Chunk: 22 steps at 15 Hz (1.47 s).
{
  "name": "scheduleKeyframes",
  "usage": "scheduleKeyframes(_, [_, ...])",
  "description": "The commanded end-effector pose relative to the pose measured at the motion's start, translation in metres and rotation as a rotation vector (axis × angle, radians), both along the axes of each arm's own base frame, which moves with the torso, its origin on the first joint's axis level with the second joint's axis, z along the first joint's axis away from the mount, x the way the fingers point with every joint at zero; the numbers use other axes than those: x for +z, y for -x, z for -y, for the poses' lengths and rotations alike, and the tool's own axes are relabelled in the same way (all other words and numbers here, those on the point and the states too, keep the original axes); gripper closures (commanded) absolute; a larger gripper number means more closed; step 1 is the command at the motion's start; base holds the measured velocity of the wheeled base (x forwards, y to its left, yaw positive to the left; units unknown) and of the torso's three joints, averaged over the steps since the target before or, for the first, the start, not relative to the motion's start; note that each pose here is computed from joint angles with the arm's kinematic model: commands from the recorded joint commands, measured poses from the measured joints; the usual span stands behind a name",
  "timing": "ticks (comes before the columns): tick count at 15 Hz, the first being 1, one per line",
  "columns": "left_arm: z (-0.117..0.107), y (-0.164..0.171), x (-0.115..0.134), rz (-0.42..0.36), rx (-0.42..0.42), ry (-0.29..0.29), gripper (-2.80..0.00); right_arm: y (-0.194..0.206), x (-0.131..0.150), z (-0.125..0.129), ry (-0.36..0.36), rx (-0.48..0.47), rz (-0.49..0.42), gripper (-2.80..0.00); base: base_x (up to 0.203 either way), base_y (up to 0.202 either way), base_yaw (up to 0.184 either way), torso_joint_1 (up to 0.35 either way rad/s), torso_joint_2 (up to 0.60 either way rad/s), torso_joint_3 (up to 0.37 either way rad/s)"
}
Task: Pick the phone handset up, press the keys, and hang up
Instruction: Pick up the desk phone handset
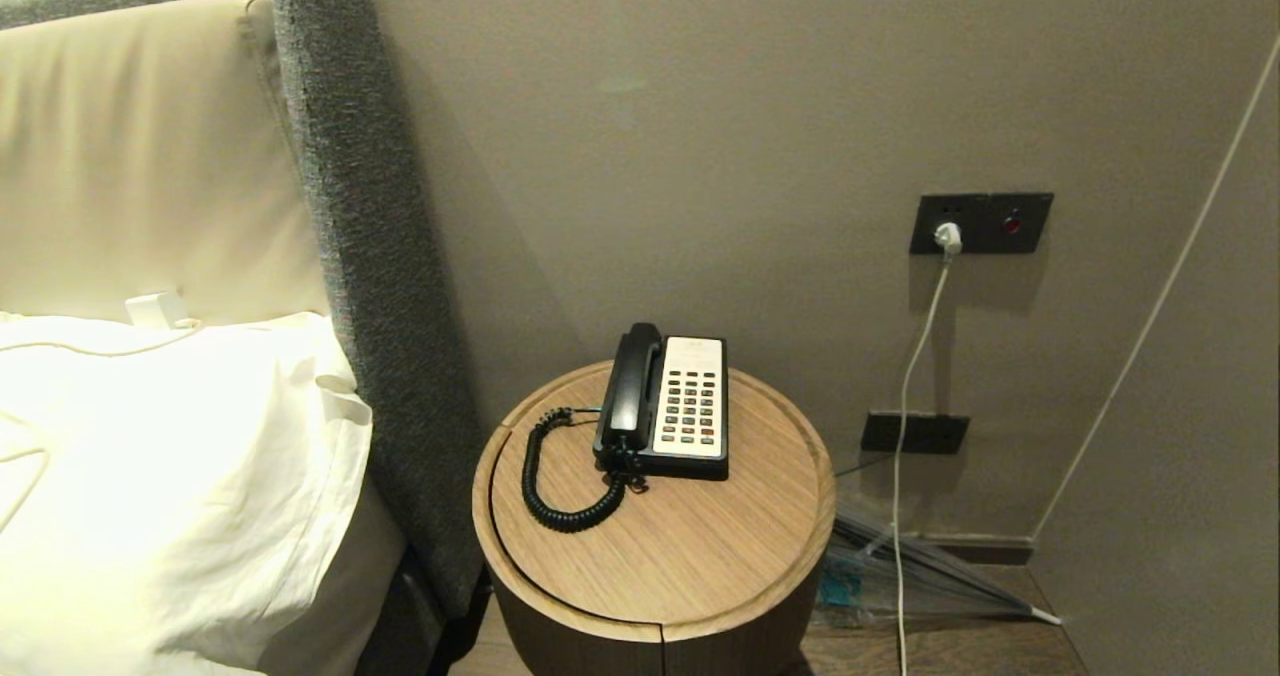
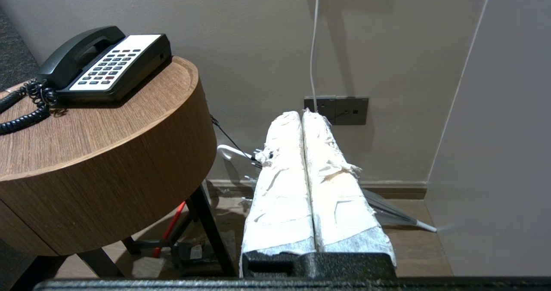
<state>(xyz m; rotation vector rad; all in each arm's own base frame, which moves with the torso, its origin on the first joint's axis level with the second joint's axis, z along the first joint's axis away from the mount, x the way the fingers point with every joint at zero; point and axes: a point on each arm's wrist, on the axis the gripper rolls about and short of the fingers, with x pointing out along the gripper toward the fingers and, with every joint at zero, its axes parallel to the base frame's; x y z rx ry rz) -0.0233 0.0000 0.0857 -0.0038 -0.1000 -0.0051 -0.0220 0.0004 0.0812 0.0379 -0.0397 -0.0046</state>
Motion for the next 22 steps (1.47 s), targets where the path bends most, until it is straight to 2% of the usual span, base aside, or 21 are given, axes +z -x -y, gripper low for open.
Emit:
scheduleKeyframes(1, [0.0,-0.0032,-0.011,-0.039,0.0,0.001,0.0,-0.0016,-0.0056,0.0,0.0,0.001,-0.021,0.0,0.0,0.0,0.0,0.0,0.0,0.0])
scheduleKeyframes(18, [0.0,-0.0033,-0.011,-0.04,0.001,-0.008,0.0,-0.0016,-0.0056,0.0,0.0,0.001,-0.021,0.0,0.0,0.0,0.0,0.0,0.0,0.0])
scheduleKeyframes(22, [0.0,-0.0032,-0.011,-0.039,0.001,0.005,0.0,-0.0016,-0.0056,0.0,0.0,0.001,-0.021,0.0,0.0,0.0,0.0,0.004,0.0,-0.127])
